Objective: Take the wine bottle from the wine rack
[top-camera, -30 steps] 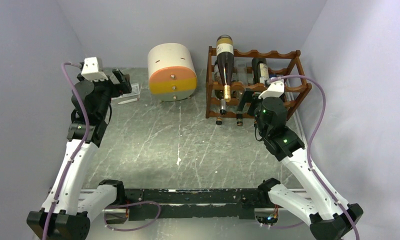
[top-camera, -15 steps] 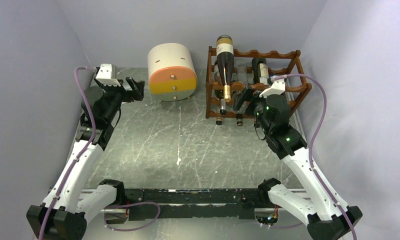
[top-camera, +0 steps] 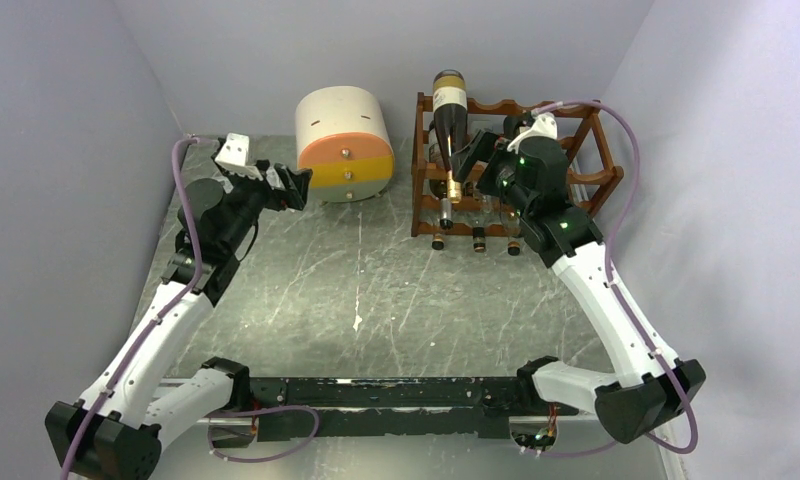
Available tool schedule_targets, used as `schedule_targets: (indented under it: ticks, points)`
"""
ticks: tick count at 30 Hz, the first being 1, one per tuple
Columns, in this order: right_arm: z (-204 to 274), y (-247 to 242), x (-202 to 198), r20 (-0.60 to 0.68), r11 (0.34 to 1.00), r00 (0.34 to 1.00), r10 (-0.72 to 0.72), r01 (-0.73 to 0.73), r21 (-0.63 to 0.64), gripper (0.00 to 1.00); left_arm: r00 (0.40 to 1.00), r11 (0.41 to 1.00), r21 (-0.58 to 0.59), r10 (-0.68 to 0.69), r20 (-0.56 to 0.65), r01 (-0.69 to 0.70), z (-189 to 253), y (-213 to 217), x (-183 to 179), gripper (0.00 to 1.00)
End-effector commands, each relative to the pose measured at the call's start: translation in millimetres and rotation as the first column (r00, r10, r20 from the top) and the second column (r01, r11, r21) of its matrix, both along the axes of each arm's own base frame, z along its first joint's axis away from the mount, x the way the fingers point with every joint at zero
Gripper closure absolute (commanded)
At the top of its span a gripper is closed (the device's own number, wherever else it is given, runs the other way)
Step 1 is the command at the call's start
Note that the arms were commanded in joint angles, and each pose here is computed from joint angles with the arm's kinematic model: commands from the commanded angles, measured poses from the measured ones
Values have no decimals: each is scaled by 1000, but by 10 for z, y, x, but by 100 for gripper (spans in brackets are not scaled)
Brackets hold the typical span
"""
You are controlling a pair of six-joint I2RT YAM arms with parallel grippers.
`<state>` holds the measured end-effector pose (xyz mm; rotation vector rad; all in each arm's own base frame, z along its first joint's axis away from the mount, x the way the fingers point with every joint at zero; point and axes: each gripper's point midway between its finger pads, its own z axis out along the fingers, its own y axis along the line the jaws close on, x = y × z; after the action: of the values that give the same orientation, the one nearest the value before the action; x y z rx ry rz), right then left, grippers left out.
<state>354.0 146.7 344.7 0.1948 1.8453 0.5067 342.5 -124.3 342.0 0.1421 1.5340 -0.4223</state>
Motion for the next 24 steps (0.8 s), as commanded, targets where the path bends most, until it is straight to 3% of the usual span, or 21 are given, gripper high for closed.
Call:
schedule_targets:
  ticks: [1, 24]
  points:
    - [130, 88, 30, 31, 997, 996, 81, -81, -16, 0, 998, 1000, 16, -3, 61, 2, 118, -51, -26, 1]
    - [-229, -2, 1013, -149, 939, 983, -106, 50, -339, 0, 998, 998, 54, 13, 61, -16, 44, -122, -43, 1]
